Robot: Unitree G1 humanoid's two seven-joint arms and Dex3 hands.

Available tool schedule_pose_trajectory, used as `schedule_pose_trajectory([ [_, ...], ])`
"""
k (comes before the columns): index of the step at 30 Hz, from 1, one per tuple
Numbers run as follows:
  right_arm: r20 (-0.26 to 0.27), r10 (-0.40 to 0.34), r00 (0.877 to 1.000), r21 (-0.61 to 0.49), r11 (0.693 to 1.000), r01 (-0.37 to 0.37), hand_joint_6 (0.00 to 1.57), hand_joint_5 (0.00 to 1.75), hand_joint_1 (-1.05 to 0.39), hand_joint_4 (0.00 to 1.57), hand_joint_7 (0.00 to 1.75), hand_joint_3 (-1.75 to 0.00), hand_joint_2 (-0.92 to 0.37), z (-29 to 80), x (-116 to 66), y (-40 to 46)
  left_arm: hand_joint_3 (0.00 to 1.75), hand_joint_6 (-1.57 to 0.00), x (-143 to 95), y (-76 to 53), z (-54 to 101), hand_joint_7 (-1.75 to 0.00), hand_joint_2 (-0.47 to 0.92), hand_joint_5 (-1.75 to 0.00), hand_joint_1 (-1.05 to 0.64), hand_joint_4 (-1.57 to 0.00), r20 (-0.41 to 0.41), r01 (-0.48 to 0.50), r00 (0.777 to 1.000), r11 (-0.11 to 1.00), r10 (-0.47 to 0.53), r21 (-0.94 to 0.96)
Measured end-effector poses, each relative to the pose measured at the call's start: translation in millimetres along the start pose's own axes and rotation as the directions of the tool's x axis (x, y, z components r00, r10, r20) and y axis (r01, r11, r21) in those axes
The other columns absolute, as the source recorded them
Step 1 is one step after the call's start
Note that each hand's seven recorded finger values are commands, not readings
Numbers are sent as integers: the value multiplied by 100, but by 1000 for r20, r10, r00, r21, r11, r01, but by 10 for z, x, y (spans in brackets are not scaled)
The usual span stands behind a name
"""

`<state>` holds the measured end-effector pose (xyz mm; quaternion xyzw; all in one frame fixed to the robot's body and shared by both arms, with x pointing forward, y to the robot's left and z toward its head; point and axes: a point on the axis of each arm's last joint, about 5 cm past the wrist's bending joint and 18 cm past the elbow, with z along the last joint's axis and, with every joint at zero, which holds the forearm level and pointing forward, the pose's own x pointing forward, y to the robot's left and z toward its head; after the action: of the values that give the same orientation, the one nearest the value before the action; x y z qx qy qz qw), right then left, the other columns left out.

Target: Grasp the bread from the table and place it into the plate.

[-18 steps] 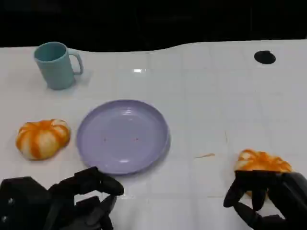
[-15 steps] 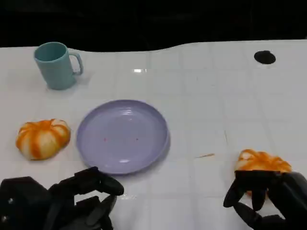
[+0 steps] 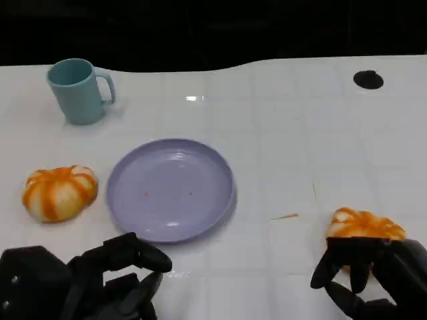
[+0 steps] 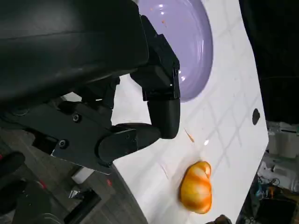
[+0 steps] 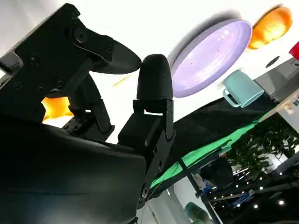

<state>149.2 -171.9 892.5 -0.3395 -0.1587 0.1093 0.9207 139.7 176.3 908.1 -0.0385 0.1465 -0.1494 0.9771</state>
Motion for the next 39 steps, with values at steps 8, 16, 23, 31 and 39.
schedule_pose_trajectory([
  [8,0,0,1000,-1,1000,0,95,163,-12,89,104,-115,-32,0,0,0,65,-64,0,3,-3,-128,81,-175,-30,-66,-1,-1,1000,1000,1,-2],
  [16,-1,-1,1000,0,1000,1,93,169,-11,83,95,-112,-33,1,1,-1,64,-63,0,4,-2,-128,82,-175,-29,-65,-1,-1,1000,1000,1,-3],
  [23,6,-13,1000,-7,1000,13,94,146,-13,83,80,-105,-31,43,20,-33,63,-63,-1,8,-3,-128,82,-175,-29,-65,-1,-1,1000,1000,1,-4],
  [31,12,-17,1000,-124,992,18,87,112,-25,73,49,-78,-43,137,52,-122,63,-63,-3,13,-3,-128,82,-175,-28,-66,-2,-3,1000,1000,3,-1],
  [39,-75,102,992,-319,940,-120,74,27,-32,58,3,-8,-76,246,68,-321,62,-63,-1,17,-11,-127,83,-175,-30,-64,-6,-4,1000,1000,4,-3],
])
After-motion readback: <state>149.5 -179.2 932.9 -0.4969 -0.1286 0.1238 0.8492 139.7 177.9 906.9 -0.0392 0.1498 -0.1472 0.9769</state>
